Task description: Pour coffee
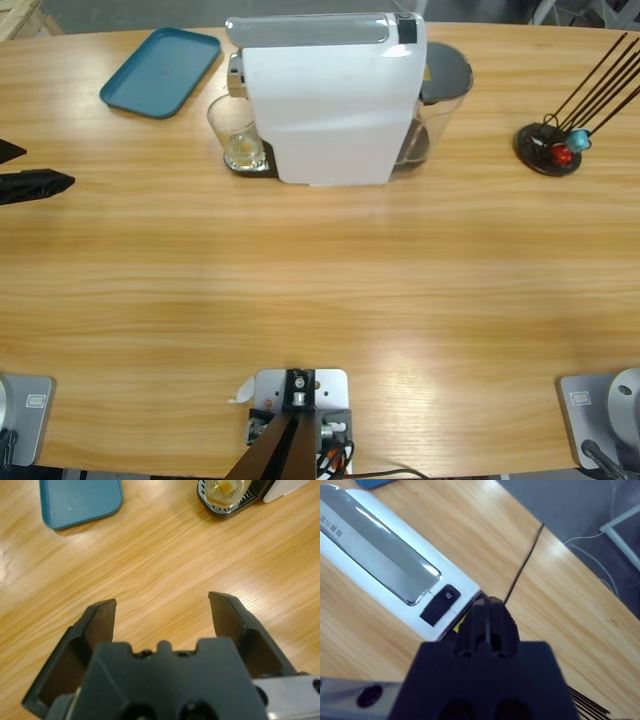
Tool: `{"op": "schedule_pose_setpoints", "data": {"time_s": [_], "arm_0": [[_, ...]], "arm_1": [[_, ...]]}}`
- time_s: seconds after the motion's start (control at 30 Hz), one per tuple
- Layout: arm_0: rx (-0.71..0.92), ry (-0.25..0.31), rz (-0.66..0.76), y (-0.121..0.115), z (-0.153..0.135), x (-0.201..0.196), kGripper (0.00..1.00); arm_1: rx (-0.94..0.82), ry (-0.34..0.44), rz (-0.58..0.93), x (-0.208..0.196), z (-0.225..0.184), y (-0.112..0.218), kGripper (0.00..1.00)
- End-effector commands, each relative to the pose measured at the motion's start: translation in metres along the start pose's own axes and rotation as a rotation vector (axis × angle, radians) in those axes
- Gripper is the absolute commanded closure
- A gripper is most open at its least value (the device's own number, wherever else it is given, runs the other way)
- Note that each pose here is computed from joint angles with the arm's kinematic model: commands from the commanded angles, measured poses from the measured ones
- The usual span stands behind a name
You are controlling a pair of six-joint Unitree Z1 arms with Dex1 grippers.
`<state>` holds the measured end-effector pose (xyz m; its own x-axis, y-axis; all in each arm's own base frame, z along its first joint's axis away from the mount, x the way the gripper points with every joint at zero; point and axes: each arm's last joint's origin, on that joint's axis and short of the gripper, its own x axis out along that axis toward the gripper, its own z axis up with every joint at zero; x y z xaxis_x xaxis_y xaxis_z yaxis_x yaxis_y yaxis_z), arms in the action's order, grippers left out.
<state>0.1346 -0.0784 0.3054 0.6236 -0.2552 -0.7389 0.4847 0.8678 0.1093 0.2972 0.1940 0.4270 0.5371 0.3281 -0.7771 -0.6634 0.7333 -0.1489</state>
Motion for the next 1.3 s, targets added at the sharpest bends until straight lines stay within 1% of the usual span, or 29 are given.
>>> {"op": "schedule_pose_setpoints", "data": {"time_s": [0.03,0.37,0.63,0.7,0.8,0.87,1.0,1.17,1.3], "arm_0": [[-0.004,0.011,0.004,-0.001,-0.011,0.002,0.202],[-0.002,0.016,0.004,-0.002,-0.010,0.004,0.202],[0.000,0.020,0.004,-0.002,-0.009,0.005,0.199],[0.000,0.022,0.004,-0.002,-0.009,0.006,0.197],[0.001,0.023,0.004,-0.002,-0.009,0.006,0.197],[0.002,0.024,0.004,-0.002,-0.009,0.007,0.197],[0.002,0.023,0.004,-0.002,-0.009,0.007,0.197],[0.002,0.025,0.005,-0.002,-0.008,0.007,0.197],[0.001,0.025,0.005,-0.002,-0.008,0.007,0.197]], "arm_1": [[-0.014,0.147,0.087,0.045,0.017,-0.011,1.000],[0.000,0.237,0.104,0.073,0.014,-0.017,1.000],[-0.009,0.236,0.086,0.069,0.020,-0.019,1.000],[-0.014,0.231,0.060,0.062,0.020,-0.020,1.000],[-0.028,0.197,0.030,0.044,0.024,-0.018,1.000],[-0.042,0.187,0.039,0.039,0.027,-0.011,1.000],[-0.082,0.201,0.081,0.042,0.030,0.009,1.000],[-0.132,0.202,0.125,0.036,0.035,0.034,1.000],[-0.140,0.225,0.143,0.037,0.033,0.040,1.000]]}}
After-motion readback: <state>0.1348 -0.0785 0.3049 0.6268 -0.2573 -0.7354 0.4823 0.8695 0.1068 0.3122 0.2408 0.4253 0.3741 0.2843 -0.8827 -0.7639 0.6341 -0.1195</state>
